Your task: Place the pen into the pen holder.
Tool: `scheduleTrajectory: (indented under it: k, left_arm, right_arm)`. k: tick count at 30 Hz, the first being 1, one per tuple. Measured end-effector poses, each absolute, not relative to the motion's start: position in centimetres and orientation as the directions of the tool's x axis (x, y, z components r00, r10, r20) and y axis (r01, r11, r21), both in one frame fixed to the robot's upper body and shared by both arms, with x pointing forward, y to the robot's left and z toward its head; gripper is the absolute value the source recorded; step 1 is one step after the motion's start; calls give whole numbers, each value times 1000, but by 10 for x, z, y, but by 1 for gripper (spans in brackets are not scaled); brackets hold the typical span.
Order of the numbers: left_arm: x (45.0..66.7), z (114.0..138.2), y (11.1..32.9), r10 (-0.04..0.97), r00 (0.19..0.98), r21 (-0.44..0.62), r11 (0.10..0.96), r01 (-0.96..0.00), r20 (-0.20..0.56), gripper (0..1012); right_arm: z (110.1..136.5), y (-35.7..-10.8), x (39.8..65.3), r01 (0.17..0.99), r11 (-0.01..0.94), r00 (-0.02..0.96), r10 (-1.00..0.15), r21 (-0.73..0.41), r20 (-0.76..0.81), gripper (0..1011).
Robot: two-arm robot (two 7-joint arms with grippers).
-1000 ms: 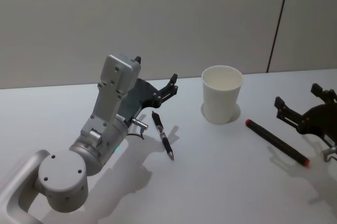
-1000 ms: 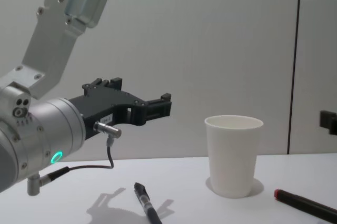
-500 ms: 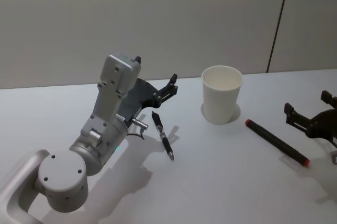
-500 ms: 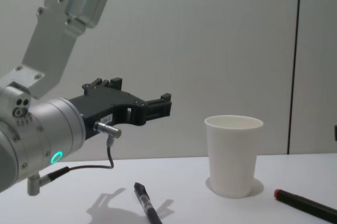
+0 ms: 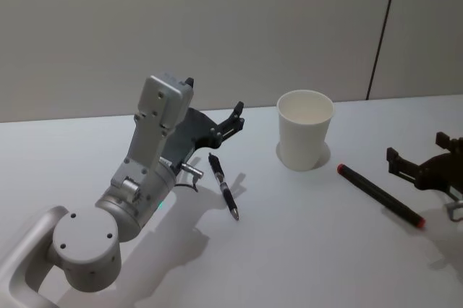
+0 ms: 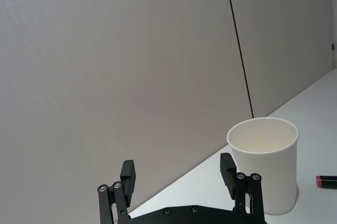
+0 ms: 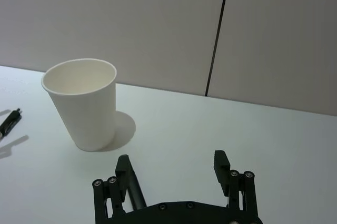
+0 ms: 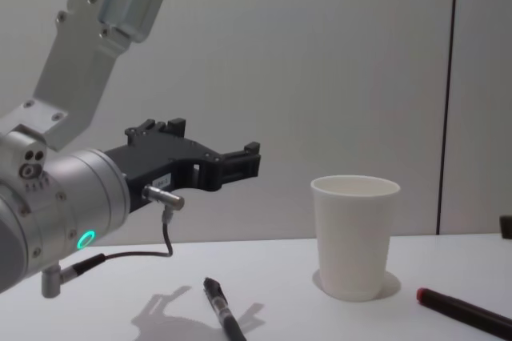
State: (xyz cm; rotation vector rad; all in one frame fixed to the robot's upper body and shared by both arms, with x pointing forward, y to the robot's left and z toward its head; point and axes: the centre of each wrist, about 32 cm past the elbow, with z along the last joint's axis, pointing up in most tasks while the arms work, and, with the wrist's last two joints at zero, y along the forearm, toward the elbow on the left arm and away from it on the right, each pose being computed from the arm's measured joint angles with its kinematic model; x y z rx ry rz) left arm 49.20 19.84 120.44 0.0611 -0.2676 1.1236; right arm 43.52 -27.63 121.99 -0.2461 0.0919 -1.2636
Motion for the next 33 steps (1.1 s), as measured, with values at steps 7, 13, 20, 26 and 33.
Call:
scheduleTrajectory:
  k: [7,13,20,26,33]
  left_arm:
    - [492,1204,198,882,404,-86,434,-897,242,1001]
    - [492,1204,198,882,404,-86,434,-897,242,1001]
    - [492,1204,198,882,404,-86,434,-897,242,1001]
    - [492,1204,198,882,404,-86,434,-897,242,1001]
    - [492,1204,198,882,404,-86,434,-897,242,1001]
  right_arm:
    - [1222,-272,442,914,274,308,-949,-298,71,1001]
    - [1223,-269,446,902,268,310,-948,-338,75,1001]
    - [1221,-265,450,884,258,311,-947,-390,80,1001]
    - [1218,-262,453,872,253,315,-945,-420,83,1002]
    - [1212,-257,459,856,256,328,-940,-450,89,1001]
